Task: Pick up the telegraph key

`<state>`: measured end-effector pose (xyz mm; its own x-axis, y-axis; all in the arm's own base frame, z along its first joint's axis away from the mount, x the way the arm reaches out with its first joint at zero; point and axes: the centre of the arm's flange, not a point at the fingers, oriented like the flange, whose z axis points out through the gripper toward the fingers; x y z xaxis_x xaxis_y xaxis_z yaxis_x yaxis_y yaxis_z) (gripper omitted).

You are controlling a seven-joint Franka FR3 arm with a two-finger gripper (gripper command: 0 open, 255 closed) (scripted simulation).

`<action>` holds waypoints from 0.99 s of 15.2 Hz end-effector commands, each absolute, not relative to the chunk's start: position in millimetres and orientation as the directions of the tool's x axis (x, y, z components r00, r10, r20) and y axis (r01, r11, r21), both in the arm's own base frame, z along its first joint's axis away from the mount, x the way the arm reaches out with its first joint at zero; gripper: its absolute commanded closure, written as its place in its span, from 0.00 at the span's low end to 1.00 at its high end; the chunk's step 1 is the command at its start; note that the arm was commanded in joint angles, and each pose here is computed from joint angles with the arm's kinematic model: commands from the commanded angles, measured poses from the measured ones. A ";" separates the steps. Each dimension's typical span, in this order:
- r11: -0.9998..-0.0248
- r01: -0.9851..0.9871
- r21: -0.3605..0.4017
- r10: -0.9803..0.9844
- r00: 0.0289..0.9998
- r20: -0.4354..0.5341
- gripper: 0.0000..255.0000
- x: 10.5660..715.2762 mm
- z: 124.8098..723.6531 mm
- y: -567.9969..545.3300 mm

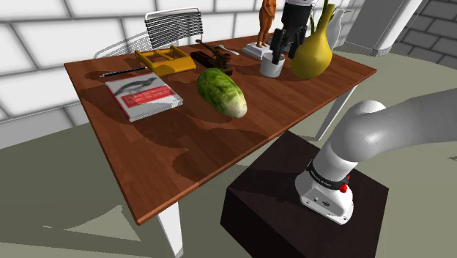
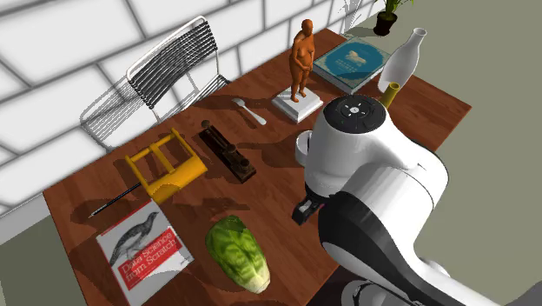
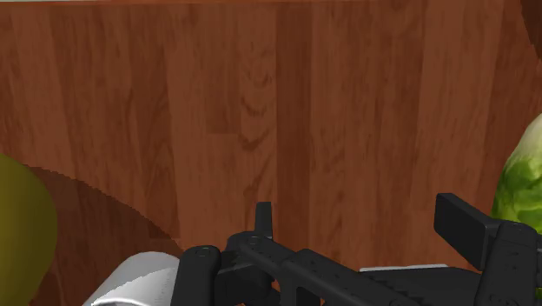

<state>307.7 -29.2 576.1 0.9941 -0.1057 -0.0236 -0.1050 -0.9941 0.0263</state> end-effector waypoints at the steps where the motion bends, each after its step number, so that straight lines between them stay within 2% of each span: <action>1: -0.994 -0.105 0.026 -0.106 0.994 -0.024 0.00 307.7 576.1 -29.2; 15: -0.994 -0.104 0.018 -0.104 0.994 -0.045 0.00 494.7 558.2 -35.7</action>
